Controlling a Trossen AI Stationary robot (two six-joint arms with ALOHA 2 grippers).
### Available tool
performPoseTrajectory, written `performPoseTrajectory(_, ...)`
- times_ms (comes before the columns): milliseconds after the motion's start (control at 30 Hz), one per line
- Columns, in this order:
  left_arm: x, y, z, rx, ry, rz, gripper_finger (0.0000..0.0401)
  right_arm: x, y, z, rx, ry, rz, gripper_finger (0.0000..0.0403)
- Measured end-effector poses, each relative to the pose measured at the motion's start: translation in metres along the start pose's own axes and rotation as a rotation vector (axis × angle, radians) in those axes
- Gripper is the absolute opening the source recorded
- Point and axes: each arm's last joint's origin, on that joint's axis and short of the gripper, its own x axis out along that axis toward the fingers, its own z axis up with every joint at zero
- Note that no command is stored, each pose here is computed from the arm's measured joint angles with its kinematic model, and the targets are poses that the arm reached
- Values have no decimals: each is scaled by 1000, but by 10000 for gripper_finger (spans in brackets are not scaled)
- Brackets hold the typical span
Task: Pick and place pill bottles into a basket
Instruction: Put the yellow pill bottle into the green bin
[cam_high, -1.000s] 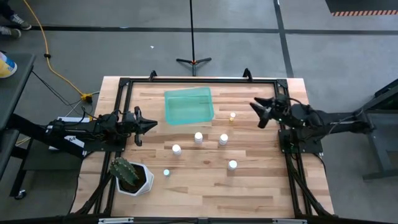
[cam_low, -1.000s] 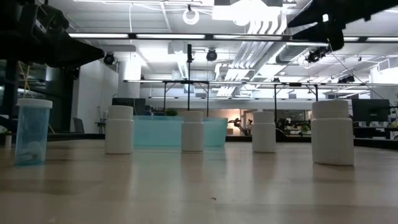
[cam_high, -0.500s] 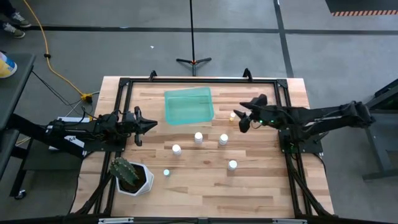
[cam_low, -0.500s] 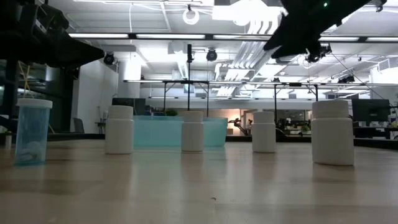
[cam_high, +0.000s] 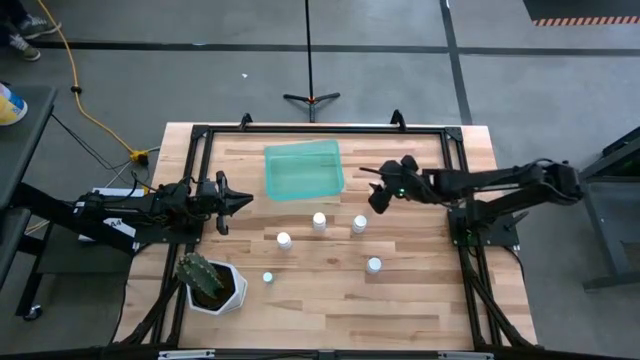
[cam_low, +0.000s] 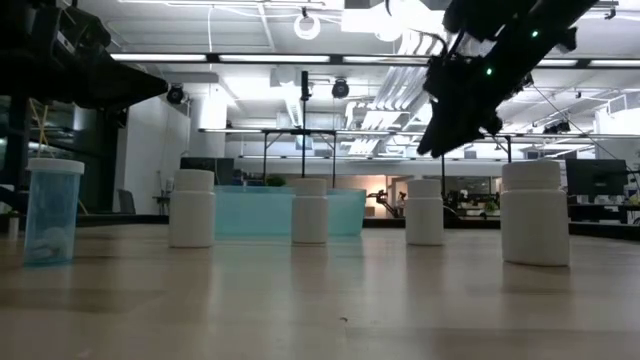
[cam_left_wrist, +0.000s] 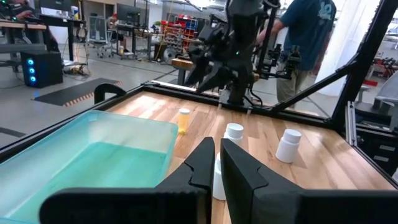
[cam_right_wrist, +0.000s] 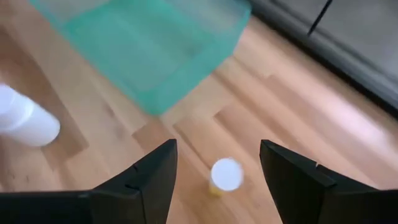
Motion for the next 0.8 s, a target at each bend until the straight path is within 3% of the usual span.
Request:
performPoseTrajectory(467, 0, 0, 0, 0, 0, 0, 65, 36, -5, -7, 37, 76, -76, 285)
performPoseTrajectory(800, 0, 0, 0, 0, 0, 0, 65, 55, -5, -18, -4, 144, -106, 289)
